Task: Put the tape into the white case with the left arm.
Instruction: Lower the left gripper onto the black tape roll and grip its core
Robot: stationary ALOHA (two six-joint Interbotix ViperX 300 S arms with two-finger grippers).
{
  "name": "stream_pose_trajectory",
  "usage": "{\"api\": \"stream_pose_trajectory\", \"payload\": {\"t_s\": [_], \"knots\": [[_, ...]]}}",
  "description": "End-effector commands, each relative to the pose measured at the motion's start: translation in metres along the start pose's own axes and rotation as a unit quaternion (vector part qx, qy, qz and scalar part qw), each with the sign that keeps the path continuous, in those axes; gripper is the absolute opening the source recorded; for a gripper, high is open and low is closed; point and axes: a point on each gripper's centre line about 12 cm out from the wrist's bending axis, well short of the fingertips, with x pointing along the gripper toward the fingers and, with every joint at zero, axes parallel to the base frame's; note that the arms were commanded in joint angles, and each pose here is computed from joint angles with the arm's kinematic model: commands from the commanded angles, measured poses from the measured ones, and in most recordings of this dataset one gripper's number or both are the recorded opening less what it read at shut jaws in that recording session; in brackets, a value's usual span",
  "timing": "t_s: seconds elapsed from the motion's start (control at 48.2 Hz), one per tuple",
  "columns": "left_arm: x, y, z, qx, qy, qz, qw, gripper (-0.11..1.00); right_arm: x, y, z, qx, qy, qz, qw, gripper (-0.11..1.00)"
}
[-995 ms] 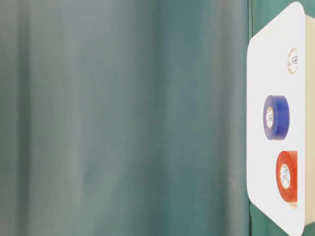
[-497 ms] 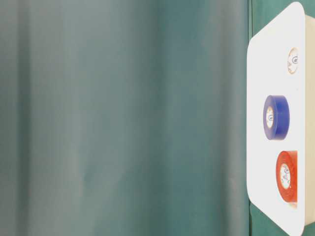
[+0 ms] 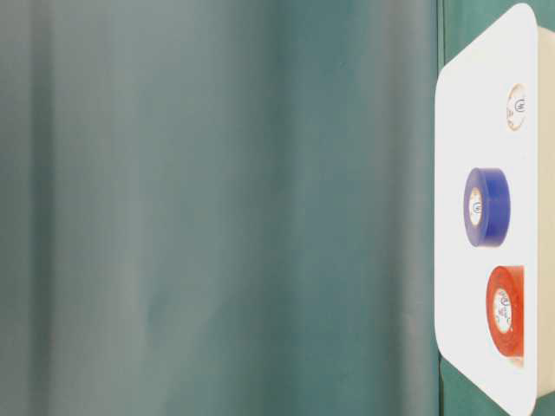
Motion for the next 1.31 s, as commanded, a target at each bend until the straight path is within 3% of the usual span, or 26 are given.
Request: {"api": "stream_pose_trajectory", "payload": {"t_s": [0.0,0.85,1.285], "knots": [[0.005,0.001,0.011,0.0,-0.006,0.0,1.0,0.96,0.001,0.0,0.005,0.001,-0.007,0.001,1.0,0.98],[0.057,-0.001,-0.003,0.001,0.082,-0.014,0.9966,0.96,0.001,0.0,0.005,0.001,-0.007,0.001,1.0,0.98],[0.065,-0.001,-0.003,0.004,0.08,-0.013,0.9967,0.94,0.001,0.0,0.005,0.0,-0.007,0.001,1.0,0.98]]}}
